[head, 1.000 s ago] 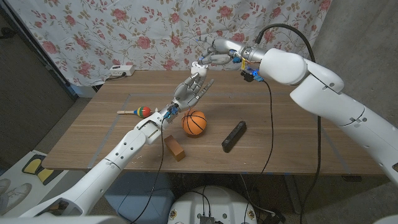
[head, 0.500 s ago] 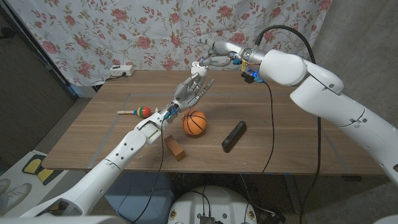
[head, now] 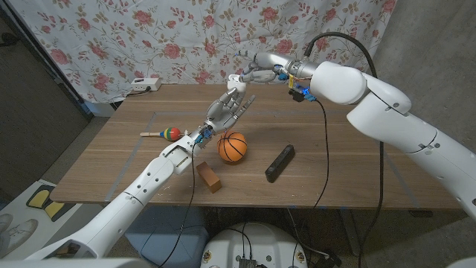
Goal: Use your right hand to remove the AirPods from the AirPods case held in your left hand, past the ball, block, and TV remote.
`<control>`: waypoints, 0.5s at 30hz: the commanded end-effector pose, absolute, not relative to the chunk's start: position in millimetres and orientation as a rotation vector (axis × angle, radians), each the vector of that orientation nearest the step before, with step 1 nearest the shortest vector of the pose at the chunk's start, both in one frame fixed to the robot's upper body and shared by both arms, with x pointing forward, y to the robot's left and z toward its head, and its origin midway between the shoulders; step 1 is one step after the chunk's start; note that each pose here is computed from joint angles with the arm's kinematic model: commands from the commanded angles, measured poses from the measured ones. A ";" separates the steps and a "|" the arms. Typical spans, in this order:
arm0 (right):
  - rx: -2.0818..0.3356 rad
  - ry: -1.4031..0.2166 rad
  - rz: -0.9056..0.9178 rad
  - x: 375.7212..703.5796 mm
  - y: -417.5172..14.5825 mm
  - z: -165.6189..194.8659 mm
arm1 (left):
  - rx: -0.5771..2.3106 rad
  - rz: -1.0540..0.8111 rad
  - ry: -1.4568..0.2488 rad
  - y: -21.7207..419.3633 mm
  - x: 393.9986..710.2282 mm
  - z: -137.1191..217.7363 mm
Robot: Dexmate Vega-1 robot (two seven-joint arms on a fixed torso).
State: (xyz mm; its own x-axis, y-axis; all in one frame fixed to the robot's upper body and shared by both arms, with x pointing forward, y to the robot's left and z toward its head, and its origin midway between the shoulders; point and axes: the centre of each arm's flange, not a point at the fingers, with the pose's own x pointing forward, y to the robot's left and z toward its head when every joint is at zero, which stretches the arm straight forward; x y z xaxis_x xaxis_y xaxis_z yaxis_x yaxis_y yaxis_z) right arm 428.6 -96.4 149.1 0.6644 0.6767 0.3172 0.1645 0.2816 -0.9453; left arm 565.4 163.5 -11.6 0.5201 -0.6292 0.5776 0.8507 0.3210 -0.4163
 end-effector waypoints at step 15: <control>-1.327 -0.830 0.371 425.4 -95.5 146.0 | -0.749 -1.006 -0.347 165.4 561.3 -13.1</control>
State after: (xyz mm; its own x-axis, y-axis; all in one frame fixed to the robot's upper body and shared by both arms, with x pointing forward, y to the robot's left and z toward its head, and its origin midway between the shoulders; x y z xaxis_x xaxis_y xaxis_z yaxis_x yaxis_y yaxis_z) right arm 427.7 -95.7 147.3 0.6690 0.6758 0.3095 0.1829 0.2539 -0.9498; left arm 562.9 163.9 -11.1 0.5097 -0.6325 0.5833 0.8577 0.3205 -0.4020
